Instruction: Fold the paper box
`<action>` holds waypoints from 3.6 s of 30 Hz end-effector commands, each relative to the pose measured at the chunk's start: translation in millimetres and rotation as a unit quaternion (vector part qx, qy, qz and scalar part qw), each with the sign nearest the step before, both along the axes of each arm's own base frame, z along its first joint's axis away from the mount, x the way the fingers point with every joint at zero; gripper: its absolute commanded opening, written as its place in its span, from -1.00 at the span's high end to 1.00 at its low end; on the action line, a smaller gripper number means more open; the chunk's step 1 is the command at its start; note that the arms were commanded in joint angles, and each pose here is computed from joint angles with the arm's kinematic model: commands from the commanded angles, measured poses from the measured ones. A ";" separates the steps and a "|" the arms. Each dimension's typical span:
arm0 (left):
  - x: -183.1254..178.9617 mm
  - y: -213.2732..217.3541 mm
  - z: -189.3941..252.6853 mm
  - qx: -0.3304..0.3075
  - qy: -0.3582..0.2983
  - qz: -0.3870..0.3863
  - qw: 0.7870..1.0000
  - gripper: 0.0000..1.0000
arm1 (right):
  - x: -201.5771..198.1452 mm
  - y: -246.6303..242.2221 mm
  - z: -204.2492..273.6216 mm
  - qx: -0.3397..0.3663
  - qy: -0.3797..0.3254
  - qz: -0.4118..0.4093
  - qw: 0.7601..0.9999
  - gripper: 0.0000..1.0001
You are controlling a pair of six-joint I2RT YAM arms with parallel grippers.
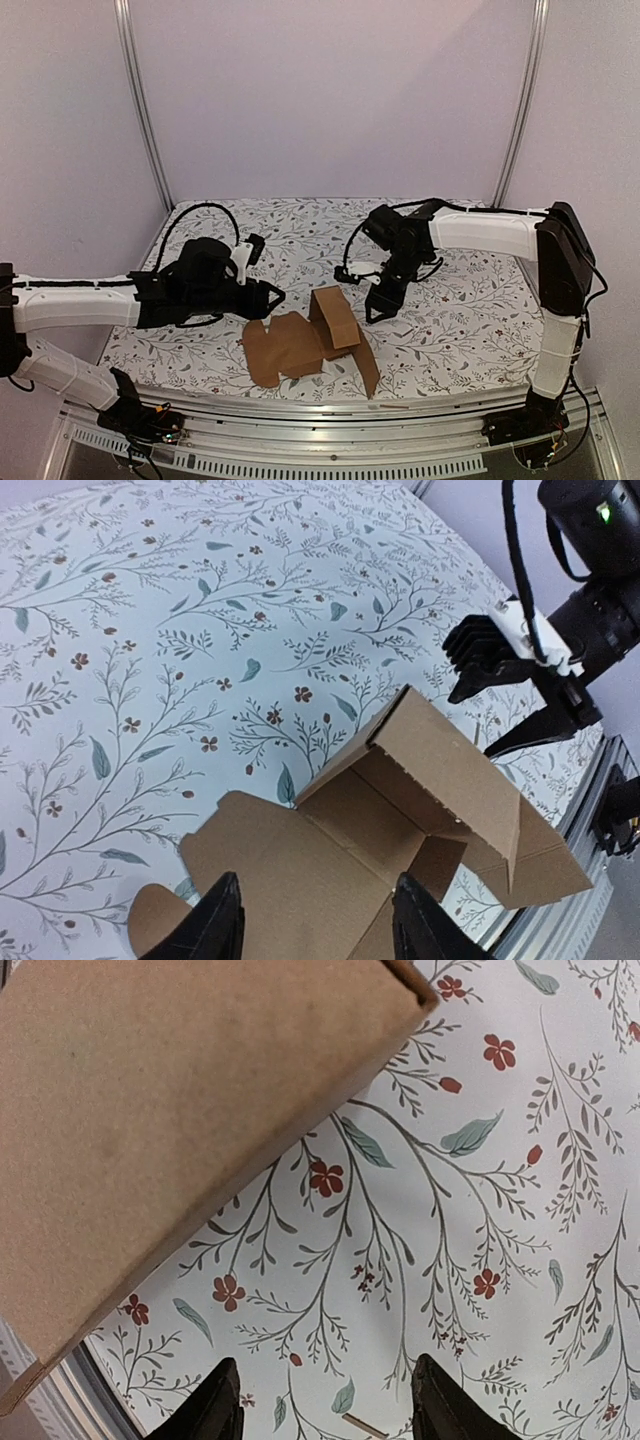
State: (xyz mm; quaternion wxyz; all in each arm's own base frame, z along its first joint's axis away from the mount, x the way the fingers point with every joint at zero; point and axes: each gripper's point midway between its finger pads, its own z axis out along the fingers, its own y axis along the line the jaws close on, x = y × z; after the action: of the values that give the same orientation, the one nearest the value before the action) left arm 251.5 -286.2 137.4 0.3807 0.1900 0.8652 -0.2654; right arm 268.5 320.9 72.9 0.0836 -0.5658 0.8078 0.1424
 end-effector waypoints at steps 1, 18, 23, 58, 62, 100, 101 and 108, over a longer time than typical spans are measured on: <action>-16.3 -7.9 15.6 -0.048 0.053 0.034 0.997 -0.01 | 6.6 -11.4 19.9 -0.004 -0.037 -0.016 0.999 -0.13; -9.1 -47.2 33.2 0.468 -0.453 -0.257 0.714 0.45 | 16.0 -57.1 73.0 0.090 0.006 -0.102 0.991 -0.17; -12.0 -62.3 18.6 0.474 -0.472 -0.301 0.679 0.39 | 15.0 -60.5 72.4 0.095 0.008 -0.105 0.990 -0.17; 46.1 -89.1 19.1 0.615 -0.504 -0.101 0.598 1.00 | 17.3 -60.5 54.3 0.080 0.024 -0.106 0.991 -0.18; 66.2 -53.2 15.6 0.678 -0.433 -0.006 0.594 1.00 | 19.2 -61.2 52.2 0.076 0.020 -0.104 0.991 -0.17; 91.3 -62.6 69.7 0.092 0.027 -0.048 0.994 -0.88 | 31.1 -81.9 51.7 0.044 -0.009 -0.127 0.991 -0.17; 100.8 -61.4 64.5 0.080 0.041 -0.043 0.995 -0.84 | 33.4 -85.6 49.5 0.036 -0.016 -0.124 0.992 -0.17; 119.2 -76.0 24.1 0.008 0.128 -0.066 0.989 -0.68 | 36.1 -97.3 45.2 0.016 -0.026 -0.103 0.994 -0.13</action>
State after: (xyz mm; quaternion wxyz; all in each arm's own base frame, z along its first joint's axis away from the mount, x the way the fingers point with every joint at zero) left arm 377.0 -334.9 169.4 0.2921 0.2237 0.9046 -0.2151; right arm 306.5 234.7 124.2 0.1406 -0.4672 0.8599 0.1497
